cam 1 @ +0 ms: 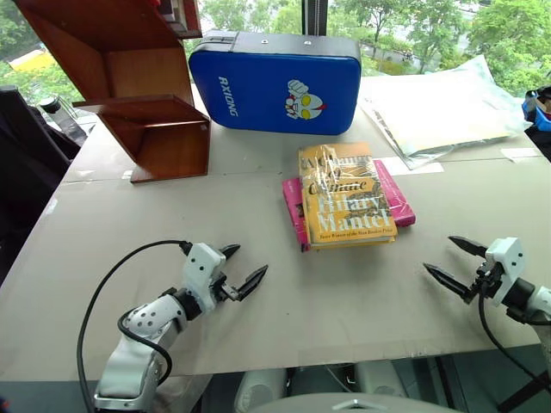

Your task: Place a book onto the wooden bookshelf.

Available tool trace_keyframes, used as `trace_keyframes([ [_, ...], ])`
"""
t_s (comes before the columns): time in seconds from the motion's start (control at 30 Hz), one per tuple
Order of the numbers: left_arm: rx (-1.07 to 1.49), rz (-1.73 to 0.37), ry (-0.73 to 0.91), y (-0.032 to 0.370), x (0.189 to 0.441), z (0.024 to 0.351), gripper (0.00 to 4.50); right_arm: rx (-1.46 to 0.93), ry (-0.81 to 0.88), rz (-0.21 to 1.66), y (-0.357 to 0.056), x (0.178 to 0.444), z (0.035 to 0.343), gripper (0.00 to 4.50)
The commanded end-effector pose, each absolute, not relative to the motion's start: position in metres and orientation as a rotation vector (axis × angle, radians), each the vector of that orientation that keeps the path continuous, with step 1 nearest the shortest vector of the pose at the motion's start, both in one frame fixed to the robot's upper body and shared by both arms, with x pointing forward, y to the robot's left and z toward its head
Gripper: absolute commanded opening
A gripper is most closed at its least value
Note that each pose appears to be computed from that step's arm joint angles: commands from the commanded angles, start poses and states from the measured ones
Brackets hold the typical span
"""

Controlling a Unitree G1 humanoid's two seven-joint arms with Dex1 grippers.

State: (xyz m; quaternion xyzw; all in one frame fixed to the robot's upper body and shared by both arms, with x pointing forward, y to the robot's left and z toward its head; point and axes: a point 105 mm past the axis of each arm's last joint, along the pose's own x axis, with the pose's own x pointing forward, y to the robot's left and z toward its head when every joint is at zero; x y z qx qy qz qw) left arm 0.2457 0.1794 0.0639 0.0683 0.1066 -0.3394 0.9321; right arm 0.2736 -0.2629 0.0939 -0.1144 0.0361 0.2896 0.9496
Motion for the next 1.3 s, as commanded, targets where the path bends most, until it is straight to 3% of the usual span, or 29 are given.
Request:
trace_keyframes([
  [0.03,0.151,-0.746,0.242,0.183,0.248,0.074,4.46,-0.285,0.002,0.437,-0.281,0.300,0.128,4.50],
  [0.37,0.357,-0.876,0.170,0.209,0.268,0.147,4.46,-0.281,0.025,0.336,-0.244,0.373,0.174,4.50],
  [0.53,0.356,-0.955,0.135,0.212,0.263,0.181,4.50,-0.280,0.032,0.392,-0.217,0.399,0.177,2.30],
  [0.63,0.353,-0.983,0.129,0.211,0.259,0.193,4.50,-0.281,0.039,0.440,-0.198,0.411,0.177,0.59],
  [0.7,0.353,-0.985,0.130,0.211,0.257,0.195,4.50,-0.278,0.035,0.473,-0.189,0.413,0.177,0.10],
  [1.3,0.329,-0.951,0.158,0.218,0.252,0.190,4.50,-0.248,0.038,0.773,-0.102,0.399,0.167,0.10],
])
